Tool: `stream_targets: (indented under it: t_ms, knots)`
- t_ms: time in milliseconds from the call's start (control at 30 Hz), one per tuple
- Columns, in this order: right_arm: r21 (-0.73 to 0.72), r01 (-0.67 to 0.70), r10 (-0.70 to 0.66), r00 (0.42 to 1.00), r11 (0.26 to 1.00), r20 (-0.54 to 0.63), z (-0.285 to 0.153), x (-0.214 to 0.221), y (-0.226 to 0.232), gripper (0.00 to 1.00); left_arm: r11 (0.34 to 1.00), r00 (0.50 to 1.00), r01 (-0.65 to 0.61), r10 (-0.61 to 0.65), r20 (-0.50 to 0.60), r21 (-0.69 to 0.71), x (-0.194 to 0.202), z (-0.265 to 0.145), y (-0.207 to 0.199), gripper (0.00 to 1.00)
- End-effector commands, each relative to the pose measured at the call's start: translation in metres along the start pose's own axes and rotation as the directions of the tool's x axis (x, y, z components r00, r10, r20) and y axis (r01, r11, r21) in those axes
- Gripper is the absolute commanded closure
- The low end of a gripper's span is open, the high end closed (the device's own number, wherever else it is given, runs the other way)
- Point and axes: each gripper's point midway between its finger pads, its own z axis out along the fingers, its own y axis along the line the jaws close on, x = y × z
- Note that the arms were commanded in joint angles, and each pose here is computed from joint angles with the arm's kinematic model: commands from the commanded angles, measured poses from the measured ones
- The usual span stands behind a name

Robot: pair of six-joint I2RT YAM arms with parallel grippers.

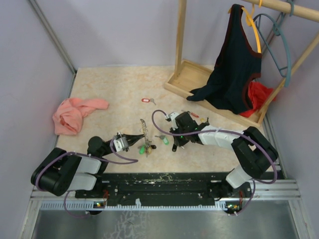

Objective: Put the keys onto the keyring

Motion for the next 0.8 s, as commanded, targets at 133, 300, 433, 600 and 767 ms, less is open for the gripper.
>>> stream_targets:
  t_ms: [133,300,433,600,767]
  knots:
    - [-0.077,0.161,-0.148,0.977,0.984,0.154,-0.022,-0.045,0.014,1.0,0.997,0.999,-0.018,0.014,0.045,0.076,-0.013,0.008,-0.002,1.0]
    - [-0.128,0.309,-0.267,0.925,0.942,0.272,-0.045,-0.063,0.036,1.0,0.996,0.999,-0.02,0.017,0.04,0.084,-0.012,0.009,-0.002,1.0]
    - [-0.079,0.443,-0.394,0.855,0.893,0.336,-0.06,-0.073,0.056,1.0,0.994,0.999,-0.019,0.014,0.048,0.105,-0.014,0.01,-0.004,1.0]
    - [-0.033,0.544,-0.494,0.785,0.839,0.374,-0.07,-0.085,0.068,1.0,0.992,0.998,-0.01,0.003,0.056,0.123,-0.016,0.011,-0.007,1.0]
    - [-0.007,0.662,-0.593,0.676,0.75,0.437,-0.082,-0.098,0.081,1.0,0.99,0.998,-0.015,0.006,0.063,0.142,-0.016,0.011,-0.01,1.0]
